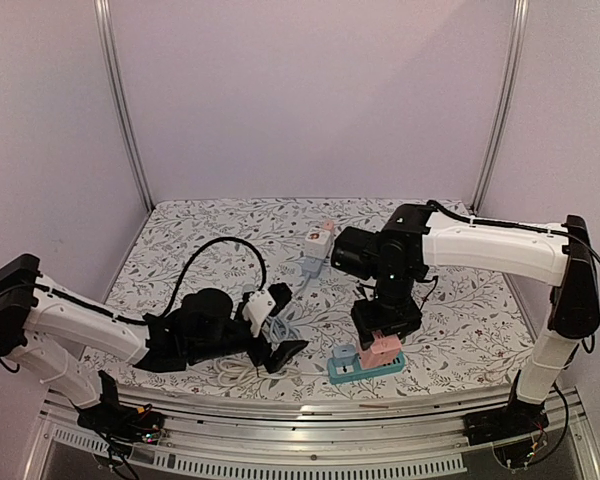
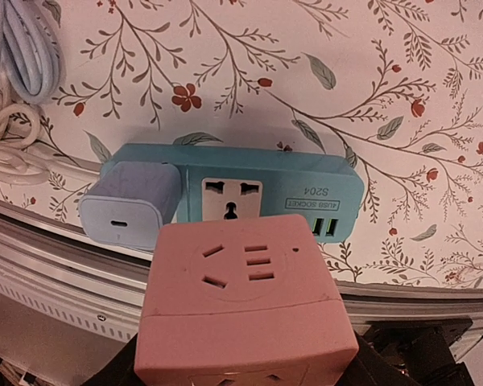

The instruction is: Insert the plug

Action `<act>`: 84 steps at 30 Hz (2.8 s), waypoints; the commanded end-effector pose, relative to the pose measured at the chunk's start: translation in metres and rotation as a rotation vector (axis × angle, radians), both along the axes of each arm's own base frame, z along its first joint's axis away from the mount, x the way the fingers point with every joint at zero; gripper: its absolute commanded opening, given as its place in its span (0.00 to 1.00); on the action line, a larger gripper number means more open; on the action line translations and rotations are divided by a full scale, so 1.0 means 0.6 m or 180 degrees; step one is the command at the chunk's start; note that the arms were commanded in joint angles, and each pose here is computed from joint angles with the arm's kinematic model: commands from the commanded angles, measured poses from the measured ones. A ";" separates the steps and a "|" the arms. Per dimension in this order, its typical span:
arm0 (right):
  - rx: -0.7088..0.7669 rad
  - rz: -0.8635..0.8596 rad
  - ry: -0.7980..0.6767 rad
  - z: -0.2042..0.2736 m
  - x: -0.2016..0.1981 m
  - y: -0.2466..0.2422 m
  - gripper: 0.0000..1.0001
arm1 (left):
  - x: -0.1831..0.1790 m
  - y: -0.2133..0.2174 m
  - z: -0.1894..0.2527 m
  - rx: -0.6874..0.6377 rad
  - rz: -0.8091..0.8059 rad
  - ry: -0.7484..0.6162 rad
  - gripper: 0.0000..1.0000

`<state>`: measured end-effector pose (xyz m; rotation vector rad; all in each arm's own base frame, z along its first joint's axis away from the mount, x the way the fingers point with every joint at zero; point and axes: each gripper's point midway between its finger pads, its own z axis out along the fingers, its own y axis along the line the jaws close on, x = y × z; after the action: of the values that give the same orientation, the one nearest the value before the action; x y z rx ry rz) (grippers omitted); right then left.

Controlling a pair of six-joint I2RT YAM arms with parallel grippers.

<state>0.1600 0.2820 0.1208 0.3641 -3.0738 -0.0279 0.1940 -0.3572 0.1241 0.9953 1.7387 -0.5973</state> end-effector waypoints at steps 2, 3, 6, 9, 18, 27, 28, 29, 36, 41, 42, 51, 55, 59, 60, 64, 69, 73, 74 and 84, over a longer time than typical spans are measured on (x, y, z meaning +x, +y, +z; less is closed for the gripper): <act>-0.0037 -0.0091 0.0048 -0.003 0.000 0.009 0.00 | 0.018 0.025 0.030 -0.0229 0.0248 -0.0138 0.99; -0.0035 -0.0094 0.0047 -0.004 0.001 0.011 0.00 | 0.018 0.027 0.031 -0.0237 0.0257 -0.0145 0.99; -0.0057 -0.0087 0.0063 -0.009 0.003 0.017 0.00 | 0.020 0.032 0.032 -0.0244 0.0296 -0.0167 0.99; -0.0041 -0.0105 0.0050 -0.012 0.007 0.022 0.00 | 0.020 0.034 0.032 -0.0245 0.0299 -0.0174 0.99; -0.0091 -0.0165 0.0077 -0.023 0.010 0.026 0.00 | 0.016 0.038 0.039 -0.0286 0.0284 -0.0180 0.99; -0.0220 -0.0181 0.0046 -0.032 0.012 0.015 0.00 | 0.015 0.038 0.040 -0.0294 0.0272 -0.0176 0.99; -0.0250 -0.0183 0.0036 -0.032 0.015 0.011 0.00 | 0.015 0.038 0.039 -0.0292 0.0273 -0.0175 0.99; -0.0273 -0.0186 0.0024 -0.032 0.016 0.008 0.00 | 0.015 0.038 0.039 -0.0287 0.0273 -0.0175 0.99; -0.0264 -0.0246 -0.0005 -0.023 0.018 -0.008 0.00 | 0.014 0.037 0.039 -0.0292 0.0262 -0.0168 0.99; -0.0264 -0.0267 -0.0007 -0.027 0.017 -0.010 0.00 | 0.013 0.037 0.039 -0.0298 0.0253 -0.0163 0.99; -0.0268 -0.0268 -0.0006 -0.028 0.017 -0.011 0.00 | 0.013 0.037 0.039 -0.0297 0.0255 -0.0164 0.99; -0.0238 -0.0323 -0.0022 -0.029 0.018 -0.017 0.00 | 0.013 0.037 0.037 -0.0290 0.0249 -0.0160 0.99; -0.0248 -0.0306 0.0016 -0.039 0.016 -0.013 0.00 | 0.013 0.036 0.038 -0.0293 0.0247 -0.0162 0.99; -0.0200 -0.0303 0.0017 -0.041 0.019 -0.007 0.00 | 0.013 0.036 0.037 -0.0288 0.0245 -0.0161 0.99; -0.0178 -0.0299 0.0020 -0.040 0.019 -0.005 0.00 | 0.013 0.036 0.037 -0.0287 0.0246 -0.0164 0.99; -0.0097 -0.0287 0.0052 -0.042 0.018 0.005 0.00 | 0.013 0.035 0.035 -0.0276 0.0240 -0.0161 0.99; -0.0090 -0.0277 0.0109 -0.052 0.015 0.010 0.00 | 0.013 0.035 0.035 -0.0277 0.0240 -0.0161 0.99; -0.0097 -0.0278 0.0147 -0.060 0.013 0.012 0.00 | 0.013 0.035 0.035 -0.0277 0.0238 -0.0161 0.99; -0.0100 -0.0280 0.0154 -0.061 0.012 0.012 0.00 | 0.013 0.035 0.035 -0.0281 0.0236 -0.0162 0.99; -0.0212 -0.0275 0.0187 -0.065 0.009 0.003 0.00 | 0.013 0.035 0.034 -0.0274 0.0234 -0.0164 0.99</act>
<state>0.1679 0.2883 0.0914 0.2308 -3.0518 0.0084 0.1992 -0.3397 0.1447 0.8846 1.6882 -0.5894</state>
